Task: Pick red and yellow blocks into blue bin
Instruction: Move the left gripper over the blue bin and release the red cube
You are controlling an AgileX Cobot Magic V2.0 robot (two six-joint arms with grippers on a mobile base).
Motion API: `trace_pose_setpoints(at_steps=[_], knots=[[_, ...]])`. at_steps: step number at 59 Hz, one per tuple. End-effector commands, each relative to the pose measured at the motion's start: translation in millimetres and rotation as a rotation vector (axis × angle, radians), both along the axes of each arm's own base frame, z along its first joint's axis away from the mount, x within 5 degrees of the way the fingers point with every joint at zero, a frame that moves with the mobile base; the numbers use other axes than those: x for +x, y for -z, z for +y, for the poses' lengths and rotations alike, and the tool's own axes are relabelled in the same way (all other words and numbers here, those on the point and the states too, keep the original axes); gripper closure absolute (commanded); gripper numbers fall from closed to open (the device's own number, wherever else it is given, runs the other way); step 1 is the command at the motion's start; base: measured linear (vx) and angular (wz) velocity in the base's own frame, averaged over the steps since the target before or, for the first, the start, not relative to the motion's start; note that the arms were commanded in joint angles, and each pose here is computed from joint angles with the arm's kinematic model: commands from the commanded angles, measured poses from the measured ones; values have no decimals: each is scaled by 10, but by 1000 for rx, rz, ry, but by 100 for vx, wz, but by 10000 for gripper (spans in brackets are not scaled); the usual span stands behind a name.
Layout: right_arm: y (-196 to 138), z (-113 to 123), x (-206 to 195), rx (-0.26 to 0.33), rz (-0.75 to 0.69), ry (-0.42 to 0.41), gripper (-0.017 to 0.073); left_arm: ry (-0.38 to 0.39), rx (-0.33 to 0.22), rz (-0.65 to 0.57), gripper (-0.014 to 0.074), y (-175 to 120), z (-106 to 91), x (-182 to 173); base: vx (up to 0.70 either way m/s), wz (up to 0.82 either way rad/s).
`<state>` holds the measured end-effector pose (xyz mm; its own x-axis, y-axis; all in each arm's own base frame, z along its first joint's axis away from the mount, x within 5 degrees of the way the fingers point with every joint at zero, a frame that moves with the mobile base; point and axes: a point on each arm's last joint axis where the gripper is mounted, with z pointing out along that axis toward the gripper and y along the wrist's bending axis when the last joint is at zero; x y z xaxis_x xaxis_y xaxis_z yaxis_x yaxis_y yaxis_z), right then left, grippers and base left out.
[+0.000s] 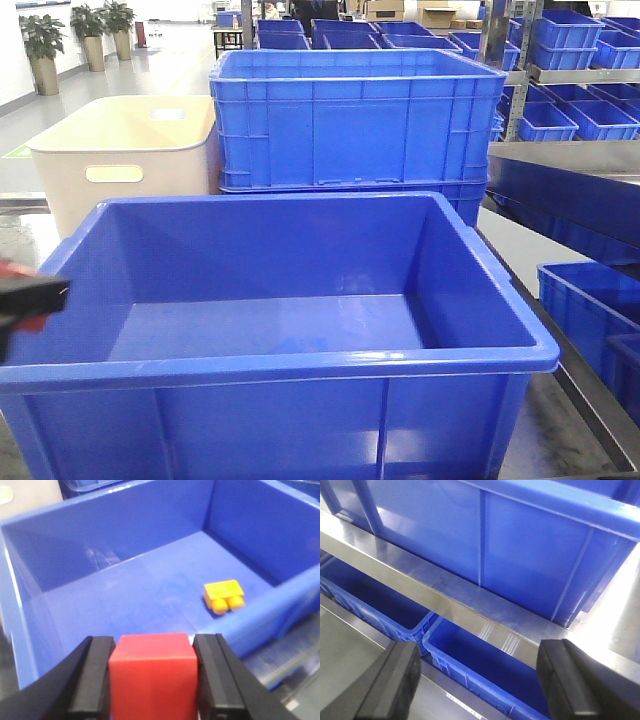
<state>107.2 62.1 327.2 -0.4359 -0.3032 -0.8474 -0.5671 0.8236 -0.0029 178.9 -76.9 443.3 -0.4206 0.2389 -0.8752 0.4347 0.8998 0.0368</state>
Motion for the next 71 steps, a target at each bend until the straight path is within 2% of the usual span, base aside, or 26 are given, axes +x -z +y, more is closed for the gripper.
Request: trace_pose_setpoints(at_steps=[1,14,22,27,36,42,47,59,71], knots=[[-150,0,31,45,-90,18,32,-4,-1,-83,370,-130,-91,233,0,0],[-150,0,31,45,-90,18,32,-9,19,-18,356,133,-353,862,0,0],[-150,0,31,45,-90,18,32,-51,-39,34,335,346,-472,1149,0,0],[-150,0,31,45,-90,18,32,-58,-35,66,291,472,-519,1259,0,0],[-150,0,31,45,-90,18,32,-58,-17,102,116,599,-556,1350,0,0],[-150,0,31,45,-90,18,32,-57,-18,96,15,579,-551,1336,0,0],[-150,0,31,45,-90,18,32,-53,-19,78,-23,522,-533,1293,0,0],[-150,0,31,45,-90,18,32,-50,-42,30,2,199,-392,956,0,0],[-150,0,31,45,-90,18,32,-47,-48,15,29,-182,-98,249,0,0]])
